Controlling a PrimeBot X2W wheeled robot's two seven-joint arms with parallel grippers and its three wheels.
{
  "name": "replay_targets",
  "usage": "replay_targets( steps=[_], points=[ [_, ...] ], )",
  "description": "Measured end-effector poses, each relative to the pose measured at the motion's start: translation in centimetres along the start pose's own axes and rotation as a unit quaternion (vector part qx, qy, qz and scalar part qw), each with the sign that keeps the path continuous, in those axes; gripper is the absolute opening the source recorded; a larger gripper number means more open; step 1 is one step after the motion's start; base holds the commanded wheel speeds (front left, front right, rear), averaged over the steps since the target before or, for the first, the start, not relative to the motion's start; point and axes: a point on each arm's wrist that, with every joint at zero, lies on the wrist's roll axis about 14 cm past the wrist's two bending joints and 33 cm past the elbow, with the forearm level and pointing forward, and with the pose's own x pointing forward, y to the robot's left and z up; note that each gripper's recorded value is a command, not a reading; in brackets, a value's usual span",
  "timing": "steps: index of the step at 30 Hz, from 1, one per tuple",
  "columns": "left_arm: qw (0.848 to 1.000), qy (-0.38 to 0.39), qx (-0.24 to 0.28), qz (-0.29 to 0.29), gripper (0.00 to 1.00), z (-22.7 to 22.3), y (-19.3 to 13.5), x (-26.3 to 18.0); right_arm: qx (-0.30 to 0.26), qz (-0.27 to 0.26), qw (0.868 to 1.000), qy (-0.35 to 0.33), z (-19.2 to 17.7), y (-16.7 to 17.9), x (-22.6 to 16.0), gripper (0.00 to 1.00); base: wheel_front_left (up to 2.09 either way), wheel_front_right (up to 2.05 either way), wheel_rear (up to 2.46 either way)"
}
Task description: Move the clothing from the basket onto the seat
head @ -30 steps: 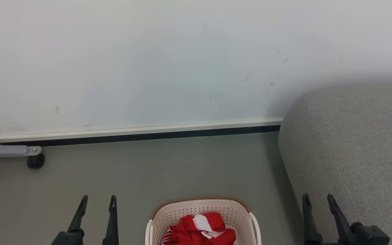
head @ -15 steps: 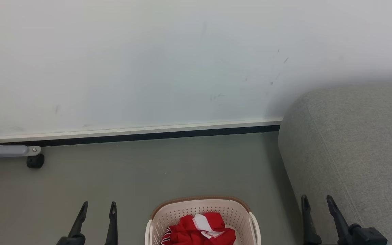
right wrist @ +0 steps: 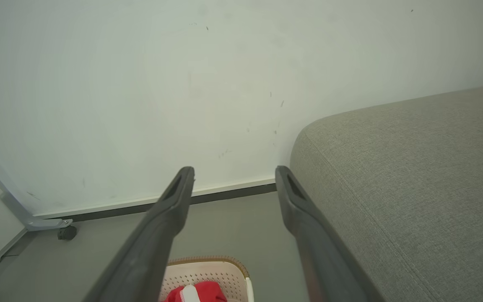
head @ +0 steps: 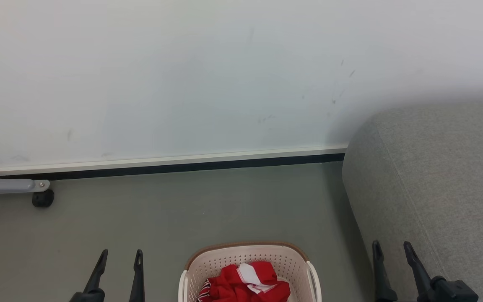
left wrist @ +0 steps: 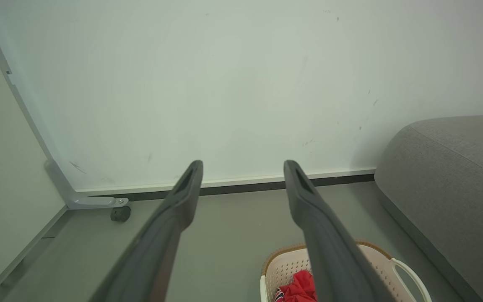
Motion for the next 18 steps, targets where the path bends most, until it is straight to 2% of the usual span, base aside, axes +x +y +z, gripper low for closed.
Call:
replay_targets(
  steps=[18],
  points=[
    [1.0,0.018,0.0,-0.008,1.0,-1.1,-0.5,0.4,0.004,-0.007,1.0,0.018,-1.2,-0.3,0.0,1.0,0.0,0.0,0.0]
  ],
)
